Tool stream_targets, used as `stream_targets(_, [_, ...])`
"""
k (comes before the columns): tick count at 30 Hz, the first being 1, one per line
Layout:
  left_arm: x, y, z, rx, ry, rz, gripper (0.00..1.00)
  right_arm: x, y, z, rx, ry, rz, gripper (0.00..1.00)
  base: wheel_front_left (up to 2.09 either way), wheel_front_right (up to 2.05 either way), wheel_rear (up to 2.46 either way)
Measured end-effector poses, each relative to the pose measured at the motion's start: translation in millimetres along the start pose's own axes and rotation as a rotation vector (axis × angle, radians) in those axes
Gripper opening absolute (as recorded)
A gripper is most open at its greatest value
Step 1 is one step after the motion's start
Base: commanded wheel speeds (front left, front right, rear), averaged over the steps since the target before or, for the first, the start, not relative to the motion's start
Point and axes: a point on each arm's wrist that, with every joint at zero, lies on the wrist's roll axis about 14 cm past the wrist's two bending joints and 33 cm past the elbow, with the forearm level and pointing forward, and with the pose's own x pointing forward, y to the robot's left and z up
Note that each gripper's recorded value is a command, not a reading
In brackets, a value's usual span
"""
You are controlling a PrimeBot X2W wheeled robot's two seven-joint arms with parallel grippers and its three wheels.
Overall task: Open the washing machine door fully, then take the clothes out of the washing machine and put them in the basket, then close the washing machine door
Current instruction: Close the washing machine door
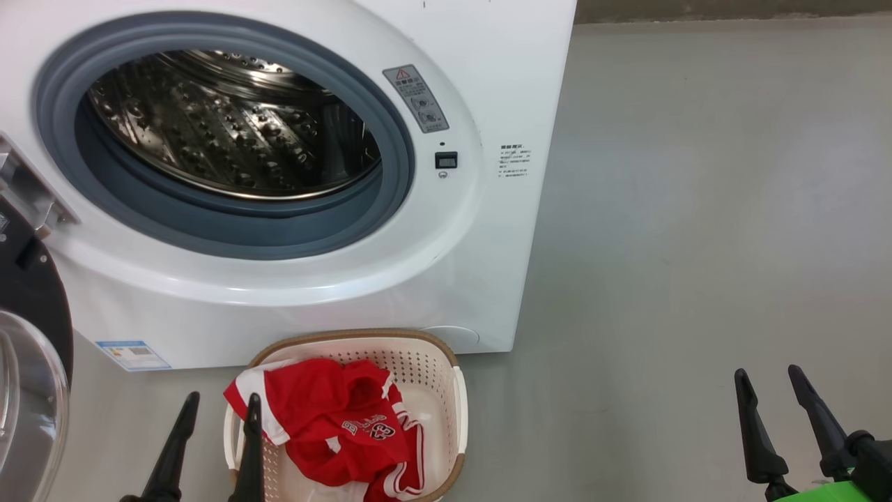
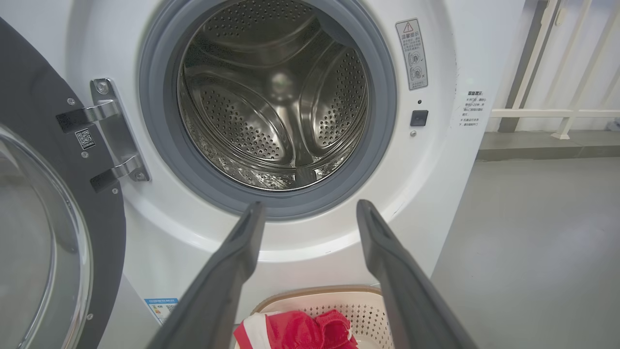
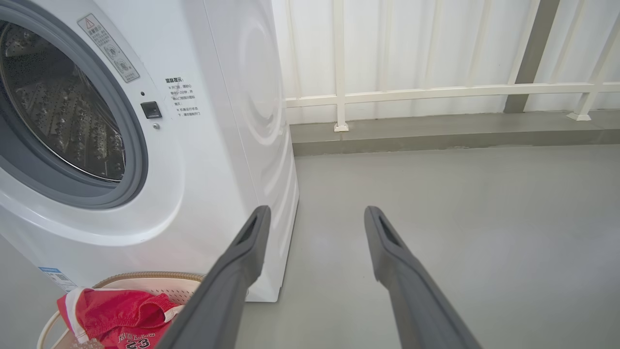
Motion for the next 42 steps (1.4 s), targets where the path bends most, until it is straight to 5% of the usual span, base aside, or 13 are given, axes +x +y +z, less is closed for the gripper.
stream_targets(21, [-0.7,1.7,1.1,0.005,-0.003,0.018,1.00,-1.1,-0.6,2.7,0.004,-0.010,-0.005,1.00,-0.09,0.09,0.00])
stream_targets(42, [-1.0,2.9,0.5,0.006,-0.001,0.026,1.00,-0.7,0.9,-0.2,0.008,-0.002,-0.004,1.00,-1.34,1.34,0.00])
